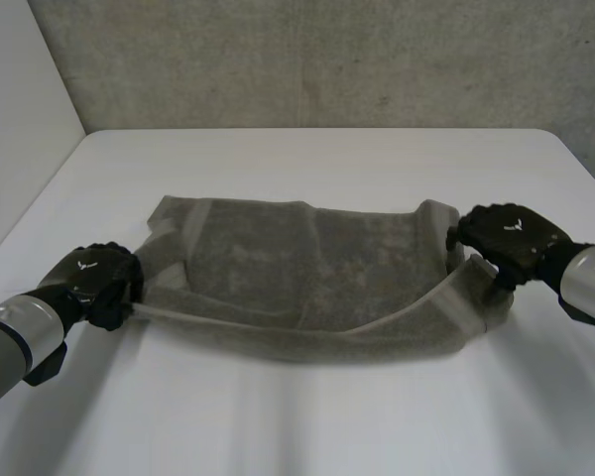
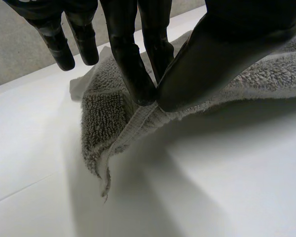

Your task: Fold the towel.

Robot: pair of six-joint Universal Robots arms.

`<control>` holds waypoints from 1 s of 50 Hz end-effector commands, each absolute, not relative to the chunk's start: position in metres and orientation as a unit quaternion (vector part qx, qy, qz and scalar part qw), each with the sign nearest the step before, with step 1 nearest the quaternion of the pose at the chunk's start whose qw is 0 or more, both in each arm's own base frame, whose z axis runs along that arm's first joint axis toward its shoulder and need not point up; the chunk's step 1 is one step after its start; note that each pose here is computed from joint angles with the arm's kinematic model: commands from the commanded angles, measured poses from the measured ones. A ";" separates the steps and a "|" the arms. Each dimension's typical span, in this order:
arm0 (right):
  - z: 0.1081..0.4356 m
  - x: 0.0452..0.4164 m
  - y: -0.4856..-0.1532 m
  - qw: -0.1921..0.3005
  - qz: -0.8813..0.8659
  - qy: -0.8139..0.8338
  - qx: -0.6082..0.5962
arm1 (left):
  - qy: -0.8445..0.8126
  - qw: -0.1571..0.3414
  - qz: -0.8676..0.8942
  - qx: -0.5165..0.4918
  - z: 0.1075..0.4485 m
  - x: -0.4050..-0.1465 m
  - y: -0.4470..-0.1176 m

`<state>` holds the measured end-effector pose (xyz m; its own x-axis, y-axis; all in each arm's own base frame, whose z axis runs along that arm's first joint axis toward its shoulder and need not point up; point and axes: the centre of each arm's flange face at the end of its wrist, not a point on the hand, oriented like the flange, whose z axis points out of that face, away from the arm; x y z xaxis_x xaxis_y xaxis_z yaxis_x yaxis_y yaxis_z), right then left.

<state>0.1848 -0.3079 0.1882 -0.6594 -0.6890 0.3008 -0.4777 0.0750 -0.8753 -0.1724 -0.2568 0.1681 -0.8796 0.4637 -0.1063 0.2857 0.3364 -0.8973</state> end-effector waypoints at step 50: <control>0.237 0.172 -0.267 0.054 -0.503 0.742 -0.440 | -0.824 0.070 0.523 -0.208 0.209 -0.158 -0.236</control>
